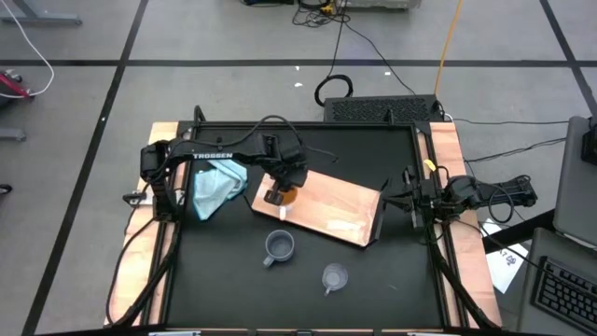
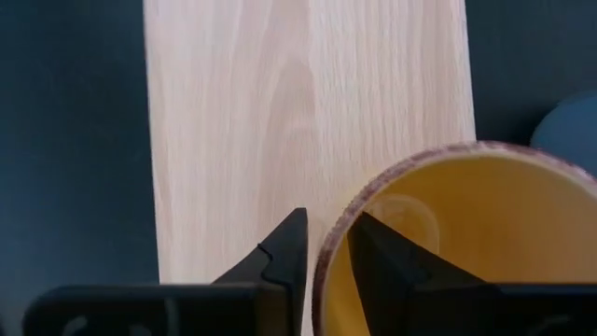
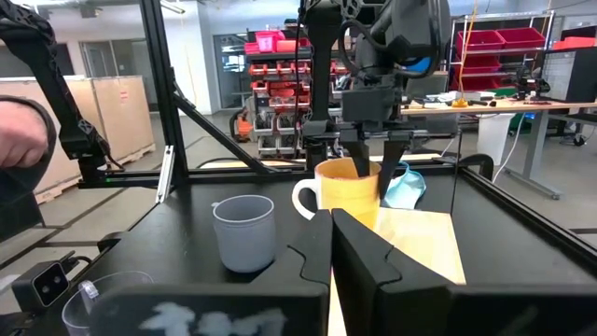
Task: Stack small to large cups/mugs on shelf
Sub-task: Put the yellow cup on the shelf, then put the gray cup on the shelf
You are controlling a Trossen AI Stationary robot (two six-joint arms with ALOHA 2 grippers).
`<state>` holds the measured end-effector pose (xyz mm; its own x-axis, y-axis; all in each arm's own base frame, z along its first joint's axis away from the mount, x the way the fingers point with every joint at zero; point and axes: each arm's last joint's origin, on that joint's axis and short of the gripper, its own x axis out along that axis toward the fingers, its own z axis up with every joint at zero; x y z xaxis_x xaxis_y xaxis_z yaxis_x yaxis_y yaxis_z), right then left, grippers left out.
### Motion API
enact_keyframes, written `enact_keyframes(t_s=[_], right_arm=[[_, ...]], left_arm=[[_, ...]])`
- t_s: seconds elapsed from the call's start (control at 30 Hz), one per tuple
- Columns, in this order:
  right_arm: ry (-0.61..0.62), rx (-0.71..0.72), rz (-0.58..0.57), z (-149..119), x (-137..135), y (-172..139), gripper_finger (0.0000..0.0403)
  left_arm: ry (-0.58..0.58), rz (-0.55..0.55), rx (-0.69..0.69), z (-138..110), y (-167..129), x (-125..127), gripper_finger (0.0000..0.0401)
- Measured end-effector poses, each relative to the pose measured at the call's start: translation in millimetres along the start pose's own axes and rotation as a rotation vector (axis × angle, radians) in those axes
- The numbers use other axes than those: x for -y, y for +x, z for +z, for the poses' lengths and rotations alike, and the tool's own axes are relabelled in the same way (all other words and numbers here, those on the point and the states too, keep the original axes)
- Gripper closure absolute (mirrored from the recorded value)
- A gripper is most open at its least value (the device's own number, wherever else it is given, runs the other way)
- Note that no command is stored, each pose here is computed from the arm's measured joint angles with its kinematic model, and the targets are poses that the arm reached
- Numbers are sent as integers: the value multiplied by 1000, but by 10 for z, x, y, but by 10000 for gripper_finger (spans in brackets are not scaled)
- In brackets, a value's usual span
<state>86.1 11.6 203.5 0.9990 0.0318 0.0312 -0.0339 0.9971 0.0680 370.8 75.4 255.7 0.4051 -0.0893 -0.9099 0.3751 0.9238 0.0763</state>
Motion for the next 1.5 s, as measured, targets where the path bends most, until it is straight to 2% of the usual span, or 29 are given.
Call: enact_keyframes(t_s=[0.27, 0.67, 0.8, 0.93, 1.03, 1.13, 1.23, 1.37, 1.5], right_arm=[[0, 0, 0, 0, 0, 0, 403], [0, 0, 1, 0, 0, 0, 403], [0, 0, 0, 0, 0, 0, 403], [0, 0, 0, 0, 0, 0, 403], [0, 0, 0, 0, 0, 0, 403], [0, 0, 0, 0, 0, 0, 403], [0, 1, 1, 2, 0, 0, 403], [0, 0, 0, 1, 0, 0, 403], [0, -1, 0, 0, -1, 2, 403]], left_arm=[[-11, 43, 19, 57, -66, -36, 318], [-82, 33, 50, 229, -461, -61, 318], [-100, 79, 19, 288, -614, -27, 321], [-66, -1, -63, 281, -717, 138, 356], [-40, -16, -54, 267, -851, 260, 393], [-9, 8, 2, 230, -1049, 388, 398], [29, 46, 120, 202, -1262, 524, 399], [61, 87, 263, 61, -1600, 793, 400], [91, 113, 419, -131, -1816, 1080, 400]])
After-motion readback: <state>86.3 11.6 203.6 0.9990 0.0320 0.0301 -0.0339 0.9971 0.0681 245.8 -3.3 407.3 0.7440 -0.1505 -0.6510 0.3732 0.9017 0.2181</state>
